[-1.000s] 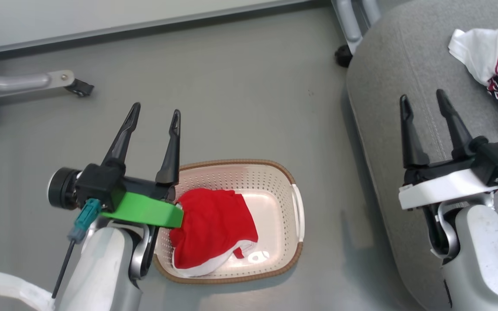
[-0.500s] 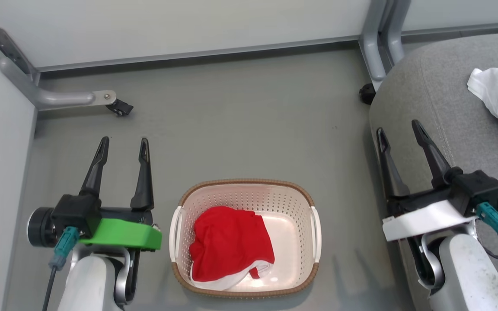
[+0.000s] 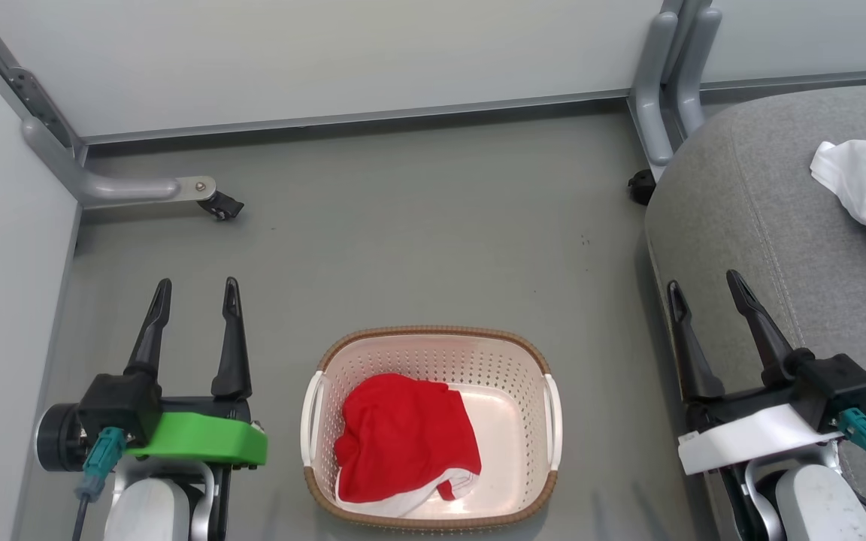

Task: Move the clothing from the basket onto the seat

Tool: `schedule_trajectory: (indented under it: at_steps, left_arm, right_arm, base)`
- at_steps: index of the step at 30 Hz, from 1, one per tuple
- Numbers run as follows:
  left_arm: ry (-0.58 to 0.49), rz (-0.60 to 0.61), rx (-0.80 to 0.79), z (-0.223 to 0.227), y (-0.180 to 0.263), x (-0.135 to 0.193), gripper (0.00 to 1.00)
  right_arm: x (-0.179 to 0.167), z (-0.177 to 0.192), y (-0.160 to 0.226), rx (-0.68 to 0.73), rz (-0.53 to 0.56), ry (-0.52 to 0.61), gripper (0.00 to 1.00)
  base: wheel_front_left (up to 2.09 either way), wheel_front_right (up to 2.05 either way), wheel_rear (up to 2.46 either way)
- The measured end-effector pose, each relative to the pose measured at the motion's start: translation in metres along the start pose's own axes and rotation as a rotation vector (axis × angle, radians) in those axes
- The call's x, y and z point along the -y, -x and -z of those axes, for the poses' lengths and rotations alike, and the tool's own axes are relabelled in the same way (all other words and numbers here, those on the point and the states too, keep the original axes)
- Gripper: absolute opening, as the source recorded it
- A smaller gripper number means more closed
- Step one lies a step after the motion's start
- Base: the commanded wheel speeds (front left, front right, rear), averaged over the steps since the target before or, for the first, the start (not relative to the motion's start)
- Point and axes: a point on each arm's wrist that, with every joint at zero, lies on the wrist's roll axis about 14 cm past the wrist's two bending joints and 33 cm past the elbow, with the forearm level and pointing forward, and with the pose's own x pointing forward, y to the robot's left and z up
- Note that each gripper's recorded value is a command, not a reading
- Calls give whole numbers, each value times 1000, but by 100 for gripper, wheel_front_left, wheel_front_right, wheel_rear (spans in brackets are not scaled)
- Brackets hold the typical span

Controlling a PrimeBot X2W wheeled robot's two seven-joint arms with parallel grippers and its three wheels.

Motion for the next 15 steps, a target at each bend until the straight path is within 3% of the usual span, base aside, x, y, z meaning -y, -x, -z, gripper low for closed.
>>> schedule_trajectory:
  at_steps: [15]
  left_arm:
    - [2,23,-13,4,1,7,100]
  right_arm:
    - [13,3,12,-17,42,3,100]
  base:
    - [0,0,0]
